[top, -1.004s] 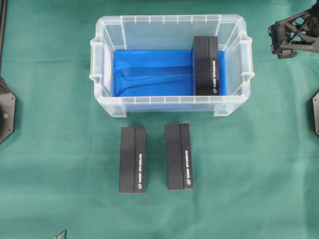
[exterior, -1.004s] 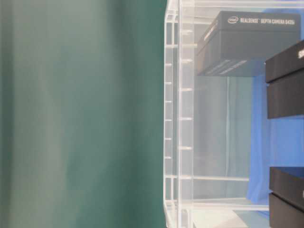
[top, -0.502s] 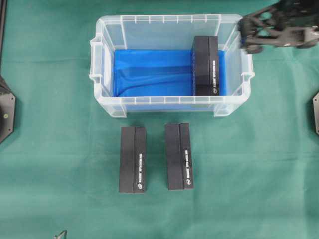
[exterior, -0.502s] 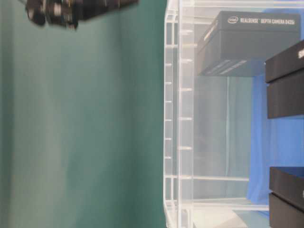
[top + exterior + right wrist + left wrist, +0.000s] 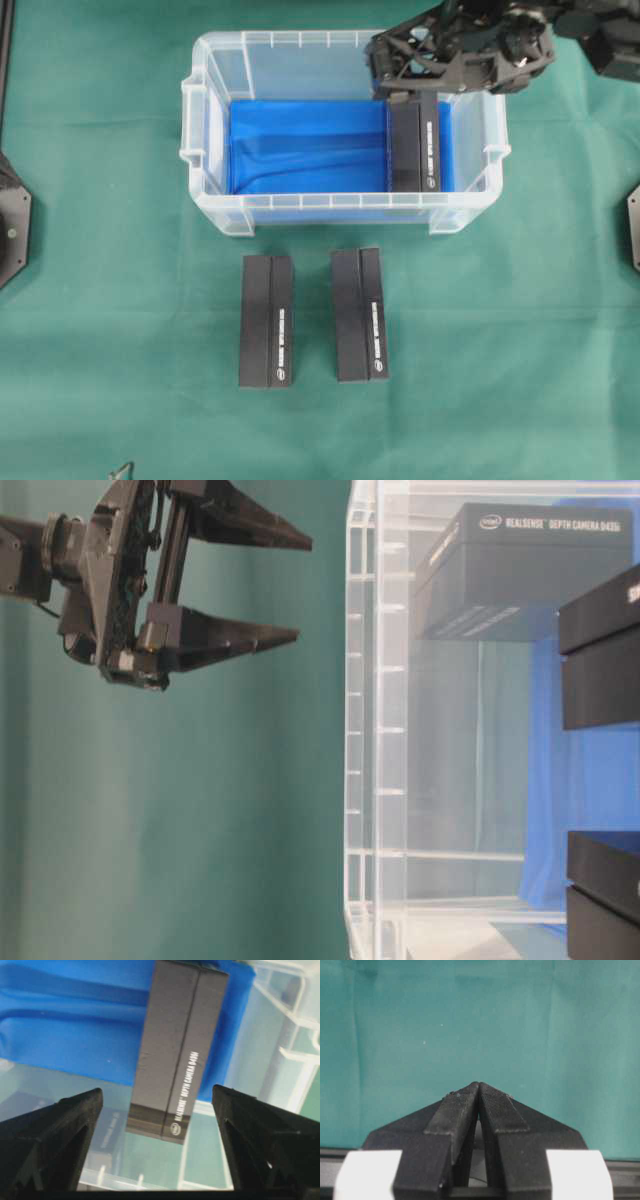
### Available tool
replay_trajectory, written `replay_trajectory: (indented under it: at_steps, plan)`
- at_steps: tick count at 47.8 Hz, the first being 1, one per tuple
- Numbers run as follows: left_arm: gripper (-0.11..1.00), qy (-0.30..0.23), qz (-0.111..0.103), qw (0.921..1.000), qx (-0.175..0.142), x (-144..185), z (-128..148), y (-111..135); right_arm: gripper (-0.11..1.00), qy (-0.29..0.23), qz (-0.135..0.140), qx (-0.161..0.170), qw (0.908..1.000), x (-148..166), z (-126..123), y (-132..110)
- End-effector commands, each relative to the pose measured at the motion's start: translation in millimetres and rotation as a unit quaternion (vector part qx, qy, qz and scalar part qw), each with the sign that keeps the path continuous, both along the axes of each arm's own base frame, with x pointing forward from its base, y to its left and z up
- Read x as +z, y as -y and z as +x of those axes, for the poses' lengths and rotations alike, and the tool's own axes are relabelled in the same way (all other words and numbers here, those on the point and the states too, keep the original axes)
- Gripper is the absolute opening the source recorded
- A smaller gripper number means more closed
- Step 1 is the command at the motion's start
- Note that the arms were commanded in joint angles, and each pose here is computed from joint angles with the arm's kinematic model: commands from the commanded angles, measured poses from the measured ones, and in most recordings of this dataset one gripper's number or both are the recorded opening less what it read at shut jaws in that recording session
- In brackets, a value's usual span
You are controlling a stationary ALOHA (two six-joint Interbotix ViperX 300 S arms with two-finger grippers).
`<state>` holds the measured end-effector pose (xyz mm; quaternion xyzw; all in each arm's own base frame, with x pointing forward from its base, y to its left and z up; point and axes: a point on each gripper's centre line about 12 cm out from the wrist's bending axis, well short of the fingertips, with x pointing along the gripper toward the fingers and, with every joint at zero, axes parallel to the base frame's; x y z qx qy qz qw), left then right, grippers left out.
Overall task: Take the box out of the case with the right arm.
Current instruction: 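Move the open right gripper over the right black box in the case, then lower the right gripper around the right box and close on it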
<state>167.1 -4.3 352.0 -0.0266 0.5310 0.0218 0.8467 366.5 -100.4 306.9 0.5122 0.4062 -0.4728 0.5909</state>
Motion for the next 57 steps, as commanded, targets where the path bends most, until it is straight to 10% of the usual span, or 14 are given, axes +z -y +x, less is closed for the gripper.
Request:
replay_trajectory:
  at_steps: [1, 57]
  plan:
    - [0.02, 0.011, 0.000, 0.9999, -0.001, 6.3, 1.3, 0.1, 0.86, 0.019, -0.002, -0.001, 0.9998, 12.2, 2.0, -1.2]
    - [0.02, 0.009, 0.000, 1.0000, -0.001, 5.8, 2.9, 0.2, 0.91, 0.012, -0.002, -0.003, 0.9999, 8.5, 0.7, -1.0]
